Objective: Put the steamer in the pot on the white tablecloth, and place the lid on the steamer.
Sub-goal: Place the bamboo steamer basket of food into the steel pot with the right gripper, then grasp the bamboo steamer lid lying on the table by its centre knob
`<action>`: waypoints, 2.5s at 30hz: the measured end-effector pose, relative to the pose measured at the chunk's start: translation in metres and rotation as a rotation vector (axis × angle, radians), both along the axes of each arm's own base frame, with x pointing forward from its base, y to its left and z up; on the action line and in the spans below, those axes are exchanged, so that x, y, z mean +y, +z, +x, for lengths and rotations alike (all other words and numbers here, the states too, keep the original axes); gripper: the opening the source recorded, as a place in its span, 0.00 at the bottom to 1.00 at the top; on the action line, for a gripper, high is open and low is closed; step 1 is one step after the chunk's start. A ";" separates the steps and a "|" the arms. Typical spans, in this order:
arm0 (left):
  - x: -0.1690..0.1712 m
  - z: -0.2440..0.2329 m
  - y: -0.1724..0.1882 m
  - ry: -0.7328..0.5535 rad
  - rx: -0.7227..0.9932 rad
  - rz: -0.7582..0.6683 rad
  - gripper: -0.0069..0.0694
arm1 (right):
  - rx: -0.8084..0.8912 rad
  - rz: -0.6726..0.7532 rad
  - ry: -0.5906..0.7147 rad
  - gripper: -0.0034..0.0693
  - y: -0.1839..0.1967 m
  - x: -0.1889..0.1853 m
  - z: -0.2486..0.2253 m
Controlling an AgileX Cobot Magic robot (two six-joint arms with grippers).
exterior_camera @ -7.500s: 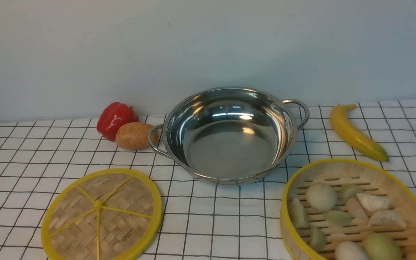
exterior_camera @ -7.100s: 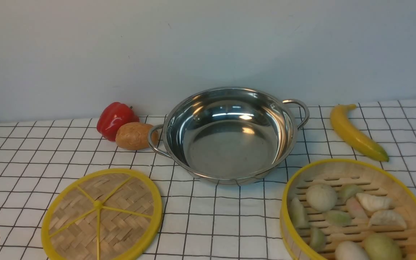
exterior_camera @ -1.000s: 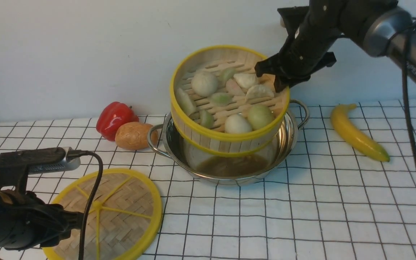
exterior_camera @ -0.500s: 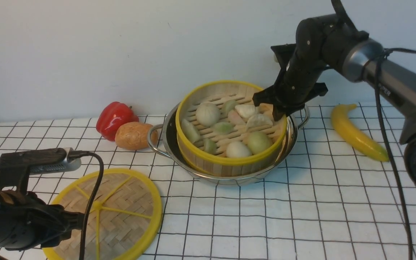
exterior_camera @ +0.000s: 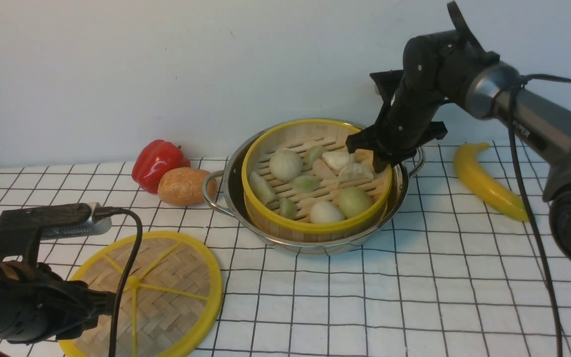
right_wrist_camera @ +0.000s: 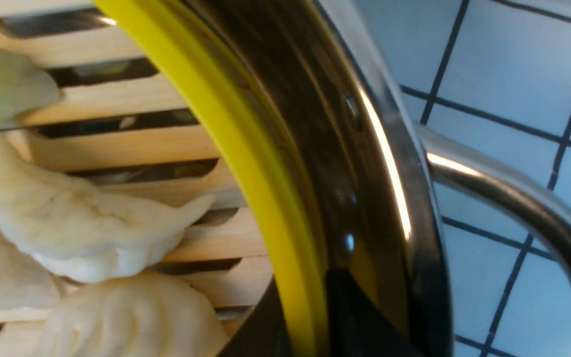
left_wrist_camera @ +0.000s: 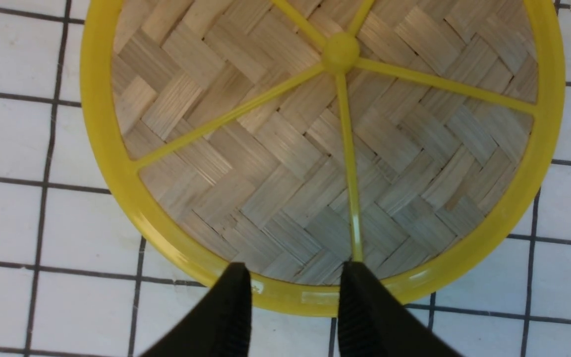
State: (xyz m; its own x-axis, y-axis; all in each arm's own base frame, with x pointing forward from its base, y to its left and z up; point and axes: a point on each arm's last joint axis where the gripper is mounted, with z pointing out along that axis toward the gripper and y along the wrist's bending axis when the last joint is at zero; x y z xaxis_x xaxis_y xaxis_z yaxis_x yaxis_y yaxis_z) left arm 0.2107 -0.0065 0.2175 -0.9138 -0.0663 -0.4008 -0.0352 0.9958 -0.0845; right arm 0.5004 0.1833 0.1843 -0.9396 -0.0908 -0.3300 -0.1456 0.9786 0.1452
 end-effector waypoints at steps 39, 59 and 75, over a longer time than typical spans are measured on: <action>-0.021 0.086 -0.005 -0.160 -0.078 -0.006 0.41 | -0.772 0.394 0.163 0.58 0.357 -0.039 -0.163; -0.018 0.103 -0.035 -0.229 0.108 0.063 0.41 | -0.911 0.385 0.245 0.58 0.401 -0.108 -0.363; -0.015 0.109 -0.050 -0.226 0.142 0.095 0.24 | -0.907 0.376 0.252 0.58 0.374 -0.129 -0.424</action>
